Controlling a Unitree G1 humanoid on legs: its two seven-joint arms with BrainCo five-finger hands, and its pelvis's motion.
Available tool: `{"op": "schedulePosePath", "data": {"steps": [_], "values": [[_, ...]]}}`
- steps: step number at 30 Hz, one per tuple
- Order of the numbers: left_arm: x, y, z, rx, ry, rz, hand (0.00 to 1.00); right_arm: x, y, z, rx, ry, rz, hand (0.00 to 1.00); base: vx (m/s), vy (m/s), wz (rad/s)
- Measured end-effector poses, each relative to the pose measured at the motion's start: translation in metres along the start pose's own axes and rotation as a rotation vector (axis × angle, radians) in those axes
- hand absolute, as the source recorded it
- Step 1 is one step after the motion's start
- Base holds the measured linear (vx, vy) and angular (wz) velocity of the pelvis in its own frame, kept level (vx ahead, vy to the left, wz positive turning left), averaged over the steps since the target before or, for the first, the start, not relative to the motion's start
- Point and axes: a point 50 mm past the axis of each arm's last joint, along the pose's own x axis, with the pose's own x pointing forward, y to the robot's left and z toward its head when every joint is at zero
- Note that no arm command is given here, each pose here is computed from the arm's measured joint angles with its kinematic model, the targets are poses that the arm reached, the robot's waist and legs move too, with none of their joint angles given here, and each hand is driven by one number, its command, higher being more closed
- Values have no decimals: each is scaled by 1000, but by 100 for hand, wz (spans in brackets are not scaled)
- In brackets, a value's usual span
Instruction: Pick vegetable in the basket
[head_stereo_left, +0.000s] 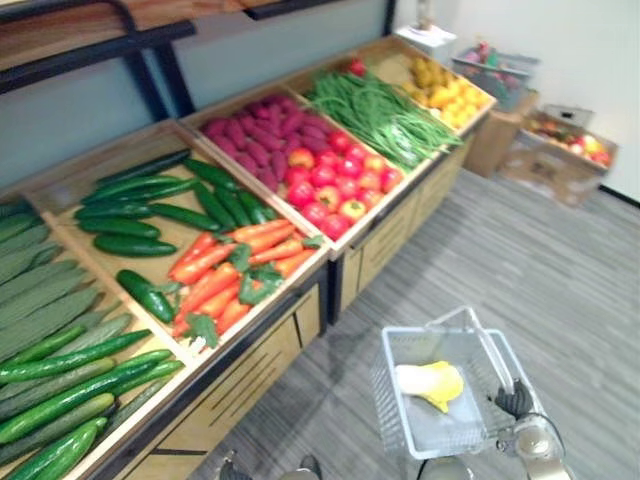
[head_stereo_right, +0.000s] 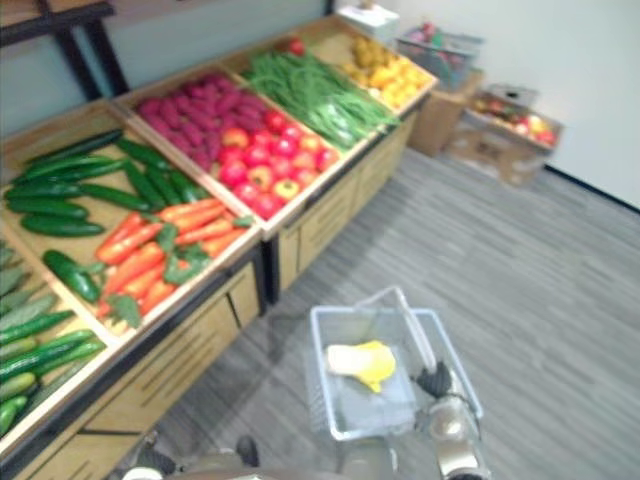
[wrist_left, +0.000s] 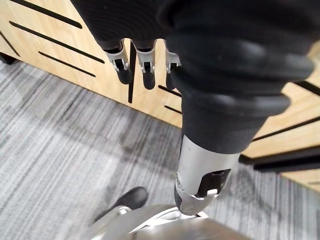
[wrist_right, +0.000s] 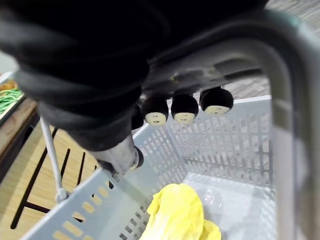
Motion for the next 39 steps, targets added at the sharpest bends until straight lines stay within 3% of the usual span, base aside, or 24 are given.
{"op": "schedulePosePath", "data": {"steps": [5, 9, 13, 20, 26, 31, 35, 39], "values": [[1, 2, -2, -25, 18, 21, 0, 6, -12, -12, 81, 79, -59, 100, 191, -364, 107], [-11, -21, -22, -69, 114, -29, 0, -1, -19, -40, 103, 195, -93, 100, 130, -325, 60], [-12, -20, -29, -111, 156, -5, 0, -9, -25, -58, 157, 265, -156, 100, 73, -172, 86], [-11, -17, -30, -153, 178, 20, 0, -25, -23, -86, 255, 393, -208, 100, -6, 15, 95], [-11, -14, -19, -180, 131, 52, 0, -22, -24, -83, 269, 384, -210, 100, 18, 24, 22], [-7, 20, 35, -107, -148, 173, 0, -21, -23, -80, 291, 375, -211, 100, 26, 15, 19], [-23, 72, 98, 107, -534, 386, 0, -12, -18, -64, 281, 303, -184, 100, 37, 10, 4], [-44, 103, 138, 304, -778, 573, 0, -9, -12, -53, 267, 246, -157, 100, 14, -1, -1]]}}
